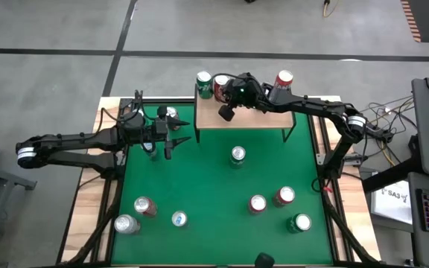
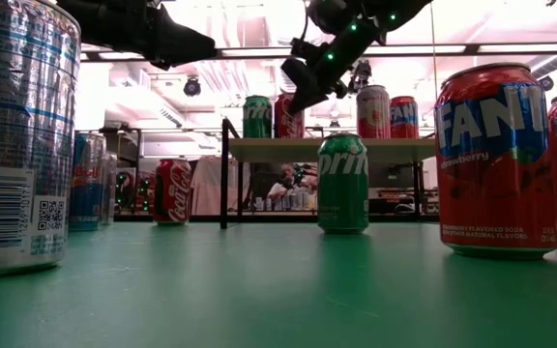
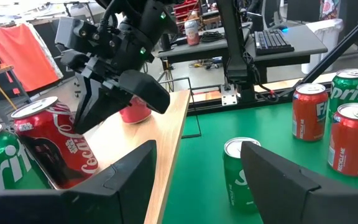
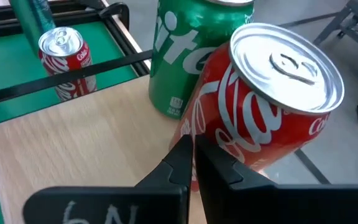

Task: Place canned beverage on shelf
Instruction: Put the middle red soda can on the shelf, then put the middle blue soda can on the shelf

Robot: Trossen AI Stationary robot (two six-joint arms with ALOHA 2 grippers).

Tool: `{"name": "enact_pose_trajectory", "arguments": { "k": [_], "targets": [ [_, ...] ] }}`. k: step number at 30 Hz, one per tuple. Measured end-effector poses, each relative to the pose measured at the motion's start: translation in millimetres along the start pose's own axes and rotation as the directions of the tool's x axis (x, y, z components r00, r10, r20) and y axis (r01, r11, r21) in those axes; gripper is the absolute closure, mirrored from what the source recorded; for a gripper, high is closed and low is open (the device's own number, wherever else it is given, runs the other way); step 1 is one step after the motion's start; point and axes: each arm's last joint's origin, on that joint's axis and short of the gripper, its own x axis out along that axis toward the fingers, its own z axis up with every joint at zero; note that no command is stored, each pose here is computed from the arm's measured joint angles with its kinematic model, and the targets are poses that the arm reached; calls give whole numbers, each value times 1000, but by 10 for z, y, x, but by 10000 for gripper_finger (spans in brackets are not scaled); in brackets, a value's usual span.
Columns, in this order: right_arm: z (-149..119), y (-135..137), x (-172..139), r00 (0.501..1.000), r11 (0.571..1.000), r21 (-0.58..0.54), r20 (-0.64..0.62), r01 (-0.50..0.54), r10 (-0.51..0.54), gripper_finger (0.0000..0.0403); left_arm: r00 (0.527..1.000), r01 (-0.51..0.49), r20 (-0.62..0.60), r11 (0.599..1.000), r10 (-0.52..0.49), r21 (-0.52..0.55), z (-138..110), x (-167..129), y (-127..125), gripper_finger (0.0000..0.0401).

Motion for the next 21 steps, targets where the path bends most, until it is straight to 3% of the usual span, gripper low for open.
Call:
{"name": "enact_pose_trajectory", "arguments": {
  "k": [12, 21],
  "targets": [
    [-6, -26, 3, 1000, 1000, 3, -5, 4, -4, 392, 1000, 0, 0, 1000, 0, 0, 0, 0, 0, 182],
    [8, 192, -365, 970, 972, 42, -67, -231, 234, 392, 999, 18, 52, 996, -14, -85, 75, 3, -30, 183]
  ]
}}
